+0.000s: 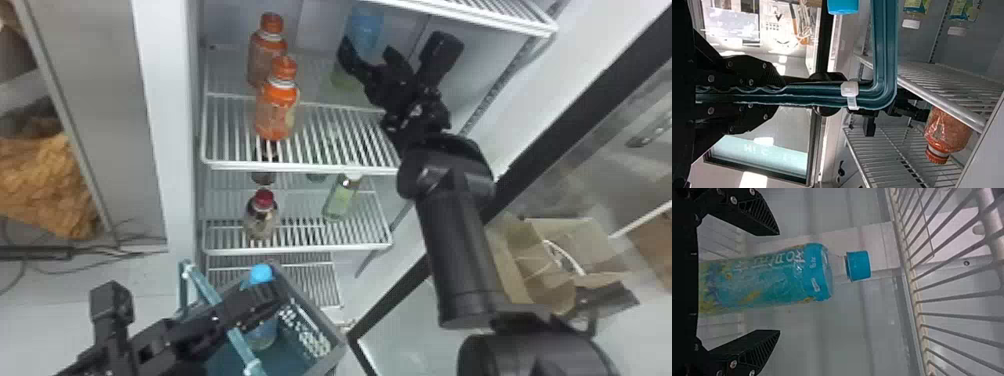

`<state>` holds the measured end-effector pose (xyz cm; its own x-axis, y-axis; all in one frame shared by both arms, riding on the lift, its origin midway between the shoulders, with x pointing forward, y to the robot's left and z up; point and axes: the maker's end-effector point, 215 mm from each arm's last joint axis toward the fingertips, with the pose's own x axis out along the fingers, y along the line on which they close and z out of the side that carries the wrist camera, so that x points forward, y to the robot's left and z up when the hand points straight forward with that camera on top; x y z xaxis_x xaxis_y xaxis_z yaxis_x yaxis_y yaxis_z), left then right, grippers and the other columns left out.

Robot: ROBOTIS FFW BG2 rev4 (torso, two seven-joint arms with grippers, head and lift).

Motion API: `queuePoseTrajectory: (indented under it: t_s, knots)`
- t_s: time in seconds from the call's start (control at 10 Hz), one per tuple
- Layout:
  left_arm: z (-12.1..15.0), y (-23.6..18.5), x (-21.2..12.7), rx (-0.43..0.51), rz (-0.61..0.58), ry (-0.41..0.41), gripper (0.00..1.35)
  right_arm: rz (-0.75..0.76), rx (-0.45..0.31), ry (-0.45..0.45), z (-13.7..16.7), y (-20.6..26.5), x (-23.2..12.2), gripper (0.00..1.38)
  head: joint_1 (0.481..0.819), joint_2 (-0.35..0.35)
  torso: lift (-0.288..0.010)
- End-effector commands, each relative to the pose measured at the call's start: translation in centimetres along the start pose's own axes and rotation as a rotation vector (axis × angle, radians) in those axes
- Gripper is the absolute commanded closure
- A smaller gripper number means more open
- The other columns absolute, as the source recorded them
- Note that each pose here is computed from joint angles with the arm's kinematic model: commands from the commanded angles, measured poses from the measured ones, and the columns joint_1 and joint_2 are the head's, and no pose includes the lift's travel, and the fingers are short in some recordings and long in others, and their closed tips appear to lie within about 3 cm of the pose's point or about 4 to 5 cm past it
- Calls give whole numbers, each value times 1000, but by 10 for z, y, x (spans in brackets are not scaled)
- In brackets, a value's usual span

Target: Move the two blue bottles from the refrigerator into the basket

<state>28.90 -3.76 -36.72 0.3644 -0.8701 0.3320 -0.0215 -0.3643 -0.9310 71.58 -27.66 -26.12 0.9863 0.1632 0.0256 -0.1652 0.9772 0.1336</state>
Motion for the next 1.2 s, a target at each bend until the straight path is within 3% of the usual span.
queuePoseTrajectory:
  t_s: [0.0,0.2,0.4,0.6,0.8,1.1]
  knots:
    - [0,0,0,1,2,3,1202,-3,-6,5,6,-2,11,168,695,-334,-10]
    - [2,-1,-1,5,3,2,1202,11,-17,33,1,4,24,194,695,-331,-10]
    - [2,0,-1,6,4,2,1202,23,-19,73,-9,8,33,381,695,-316,-10]
    - [3,-1,-2,6,4,1,1202,22,-22,83,-13,7,31,1090,695,-308,-10]
    - [2,0,-2,3,5,1,1202,15,-21,92,-18,5,28,1296,695,-308,-10]
    - [1,0,0,5,2,4,1202,7,-14,84,-24,-1,9,1277,695,-315,-10]
